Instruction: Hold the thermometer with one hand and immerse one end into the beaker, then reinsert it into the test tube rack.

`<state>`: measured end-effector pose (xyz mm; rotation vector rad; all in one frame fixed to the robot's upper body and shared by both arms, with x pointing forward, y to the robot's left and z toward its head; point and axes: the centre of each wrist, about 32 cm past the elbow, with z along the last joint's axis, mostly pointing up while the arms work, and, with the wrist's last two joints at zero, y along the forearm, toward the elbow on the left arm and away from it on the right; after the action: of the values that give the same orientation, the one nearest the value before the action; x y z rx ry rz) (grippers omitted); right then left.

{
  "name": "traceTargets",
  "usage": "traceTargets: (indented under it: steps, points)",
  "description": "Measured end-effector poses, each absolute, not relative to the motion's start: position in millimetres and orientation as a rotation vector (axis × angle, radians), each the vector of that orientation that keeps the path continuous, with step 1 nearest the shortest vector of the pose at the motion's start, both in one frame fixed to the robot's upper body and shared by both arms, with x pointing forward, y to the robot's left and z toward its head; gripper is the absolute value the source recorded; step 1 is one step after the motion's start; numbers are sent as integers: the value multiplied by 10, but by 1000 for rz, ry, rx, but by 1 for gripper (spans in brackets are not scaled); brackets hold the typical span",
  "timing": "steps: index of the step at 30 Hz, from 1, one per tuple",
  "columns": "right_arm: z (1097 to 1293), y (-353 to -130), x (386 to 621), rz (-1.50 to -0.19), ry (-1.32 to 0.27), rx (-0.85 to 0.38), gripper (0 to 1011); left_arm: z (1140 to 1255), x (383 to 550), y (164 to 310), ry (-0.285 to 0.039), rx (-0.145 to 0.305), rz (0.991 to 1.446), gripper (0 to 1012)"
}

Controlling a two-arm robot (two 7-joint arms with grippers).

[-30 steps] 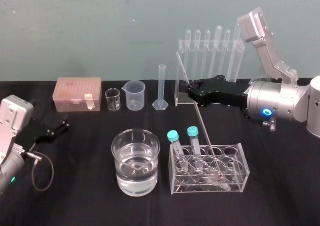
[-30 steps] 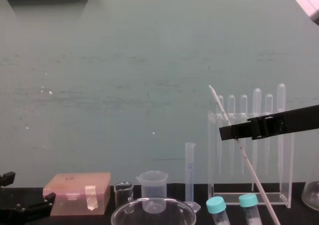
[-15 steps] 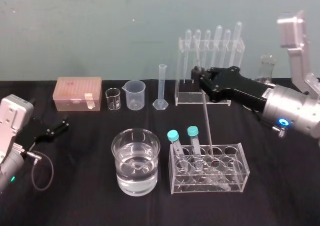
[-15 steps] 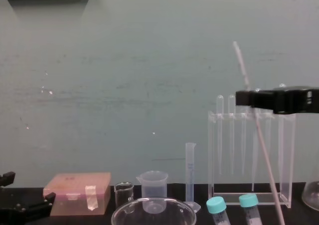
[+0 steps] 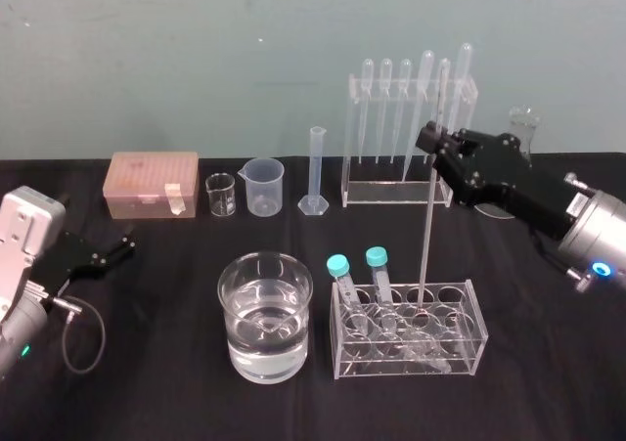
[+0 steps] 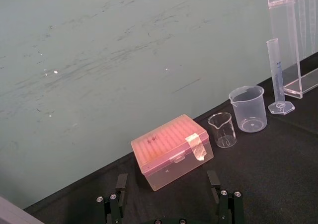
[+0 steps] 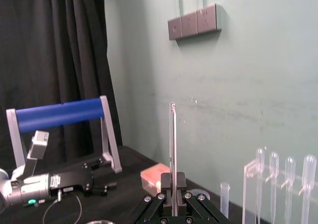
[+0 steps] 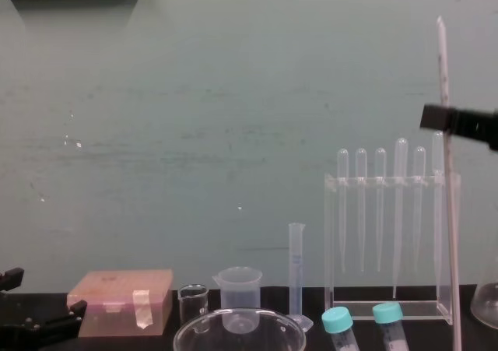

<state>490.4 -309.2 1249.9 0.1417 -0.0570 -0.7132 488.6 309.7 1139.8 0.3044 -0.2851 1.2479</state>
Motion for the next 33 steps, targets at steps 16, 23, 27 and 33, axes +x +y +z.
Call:
traceTargets:
  steps: [16,23,27,33]
  points:
    - [13305,-3103,5191,-646,-177,204,56,11398,4886,3097,-285,304,1248,1008]
    - [13550,-3004,5321,-602,-181,226,56,11398,4886,3097,-285,304,1248,1008]
    - [13574,-2866,5418,-554,-166,232,56,11398,4886,3097,-285,304,1248,1008]
    - [13559,-2533,5635,-400,-124,262,56,11398,4886,3097,-285,304,1248,1008]
